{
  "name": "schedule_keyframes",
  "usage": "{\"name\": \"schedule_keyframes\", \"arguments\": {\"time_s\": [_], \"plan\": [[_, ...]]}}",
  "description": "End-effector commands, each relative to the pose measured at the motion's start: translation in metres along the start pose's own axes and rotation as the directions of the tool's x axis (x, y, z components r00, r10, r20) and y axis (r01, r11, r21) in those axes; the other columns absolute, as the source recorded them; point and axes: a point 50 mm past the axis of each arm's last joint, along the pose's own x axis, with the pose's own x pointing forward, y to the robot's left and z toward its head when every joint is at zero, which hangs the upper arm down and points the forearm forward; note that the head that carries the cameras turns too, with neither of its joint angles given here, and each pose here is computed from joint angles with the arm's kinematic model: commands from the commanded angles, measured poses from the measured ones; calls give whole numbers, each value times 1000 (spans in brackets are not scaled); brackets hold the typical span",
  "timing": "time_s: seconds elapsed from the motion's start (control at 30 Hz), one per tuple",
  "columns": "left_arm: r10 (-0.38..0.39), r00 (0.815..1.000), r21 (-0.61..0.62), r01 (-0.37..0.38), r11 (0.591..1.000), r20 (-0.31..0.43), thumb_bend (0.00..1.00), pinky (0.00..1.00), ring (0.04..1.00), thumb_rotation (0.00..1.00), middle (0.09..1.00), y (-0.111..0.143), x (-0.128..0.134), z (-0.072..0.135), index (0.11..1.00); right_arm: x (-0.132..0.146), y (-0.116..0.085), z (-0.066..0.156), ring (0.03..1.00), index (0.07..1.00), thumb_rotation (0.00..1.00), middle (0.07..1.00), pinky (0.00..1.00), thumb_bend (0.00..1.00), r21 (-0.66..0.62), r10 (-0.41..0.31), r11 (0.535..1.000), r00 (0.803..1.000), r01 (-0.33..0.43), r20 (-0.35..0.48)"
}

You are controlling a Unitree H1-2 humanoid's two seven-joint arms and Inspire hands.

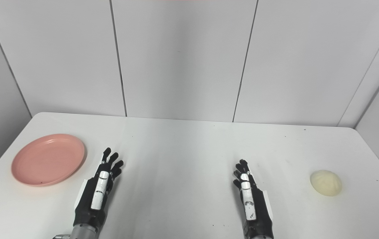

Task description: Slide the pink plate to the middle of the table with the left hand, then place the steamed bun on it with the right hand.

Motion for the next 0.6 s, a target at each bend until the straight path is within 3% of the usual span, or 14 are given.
{"name": "schedule_keyframes", "arguments": {"time_s": [0.0, 0.57], "plan": [[-2, 999, 13, 1, 1000, 41, 636, 943, 926, 952, 978, -1, 6, 7, 1000, -7, -1, -11, 922, 935, 1000, 934, 917, 641, 9, -8, 1000, 999, 9, -32], [-5, 999, 16, 4, 1000, 32, 650, 945, 930, 946, 973, -1, 5, 7, 1000, -6, 0, -13, 918, 938, 1000, 939, 908, 645, 19, -4, 1000, 999, 4, -32]]}}
